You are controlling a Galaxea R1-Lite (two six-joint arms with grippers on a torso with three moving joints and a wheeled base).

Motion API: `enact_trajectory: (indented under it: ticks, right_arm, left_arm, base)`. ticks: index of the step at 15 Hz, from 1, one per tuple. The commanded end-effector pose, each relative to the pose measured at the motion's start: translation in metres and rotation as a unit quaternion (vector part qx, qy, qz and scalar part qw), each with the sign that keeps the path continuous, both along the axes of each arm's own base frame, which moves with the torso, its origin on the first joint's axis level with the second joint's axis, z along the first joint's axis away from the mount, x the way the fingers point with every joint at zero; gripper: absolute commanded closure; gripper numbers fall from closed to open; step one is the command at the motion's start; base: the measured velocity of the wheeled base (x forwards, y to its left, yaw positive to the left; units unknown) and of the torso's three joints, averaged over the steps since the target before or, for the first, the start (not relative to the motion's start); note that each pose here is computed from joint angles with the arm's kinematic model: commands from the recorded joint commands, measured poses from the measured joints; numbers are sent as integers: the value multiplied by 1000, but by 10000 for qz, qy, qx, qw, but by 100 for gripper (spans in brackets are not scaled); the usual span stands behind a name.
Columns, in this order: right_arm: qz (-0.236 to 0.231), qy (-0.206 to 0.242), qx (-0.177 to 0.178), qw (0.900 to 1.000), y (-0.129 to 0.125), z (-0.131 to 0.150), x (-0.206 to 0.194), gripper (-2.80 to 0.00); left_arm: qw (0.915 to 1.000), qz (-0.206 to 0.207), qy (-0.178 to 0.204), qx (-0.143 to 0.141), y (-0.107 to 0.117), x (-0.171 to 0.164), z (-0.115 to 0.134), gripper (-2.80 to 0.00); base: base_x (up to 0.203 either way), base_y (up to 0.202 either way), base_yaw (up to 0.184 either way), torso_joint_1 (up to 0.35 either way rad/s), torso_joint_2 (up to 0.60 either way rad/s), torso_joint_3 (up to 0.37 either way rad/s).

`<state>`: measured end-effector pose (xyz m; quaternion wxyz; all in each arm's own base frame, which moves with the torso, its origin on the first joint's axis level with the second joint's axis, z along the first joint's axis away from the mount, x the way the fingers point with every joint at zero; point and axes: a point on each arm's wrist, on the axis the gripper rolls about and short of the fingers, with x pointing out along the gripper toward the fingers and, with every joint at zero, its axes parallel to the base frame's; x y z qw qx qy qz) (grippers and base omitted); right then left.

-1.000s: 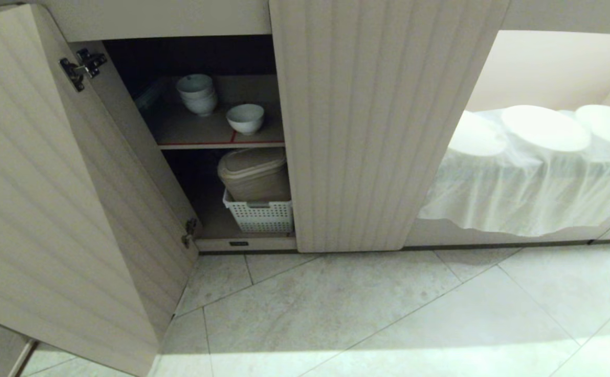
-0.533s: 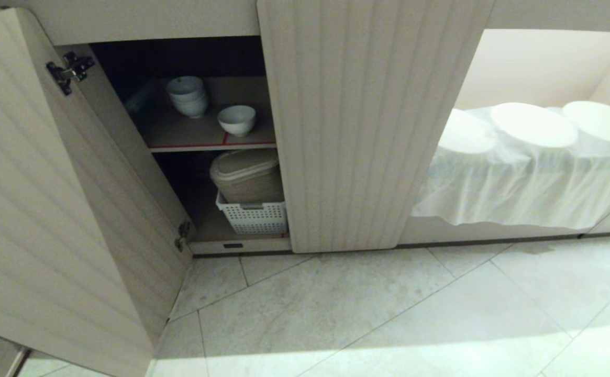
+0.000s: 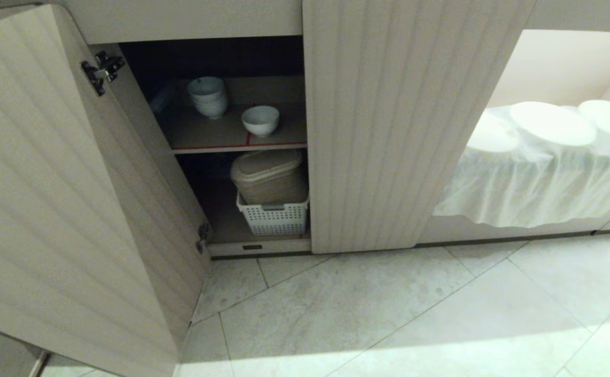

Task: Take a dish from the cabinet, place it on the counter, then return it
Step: Close the cabinet door

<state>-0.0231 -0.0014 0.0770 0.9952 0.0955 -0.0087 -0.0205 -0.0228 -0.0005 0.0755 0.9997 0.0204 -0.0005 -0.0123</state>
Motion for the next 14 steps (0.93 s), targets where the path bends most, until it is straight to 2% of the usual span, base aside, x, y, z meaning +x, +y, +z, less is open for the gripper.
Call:
enact_trajectory:
  ticks: [1, 14]
  right_arm:
    - [-2, 5, 4, 10000, 0, 0, 0, 0]
    - [-2, 4, 4, 10000, 0, 0, 0, 0]
  left_arm:
    - [10000, 1, 2, 3, 0, 0, 0, 0]
    - [10000, -7, 2, 14, 0, 0, 0, 0]
  base:
    - [0, 196, -3, 4, 2, 7]
    - [0, 193, -2, 3, 2, 2]
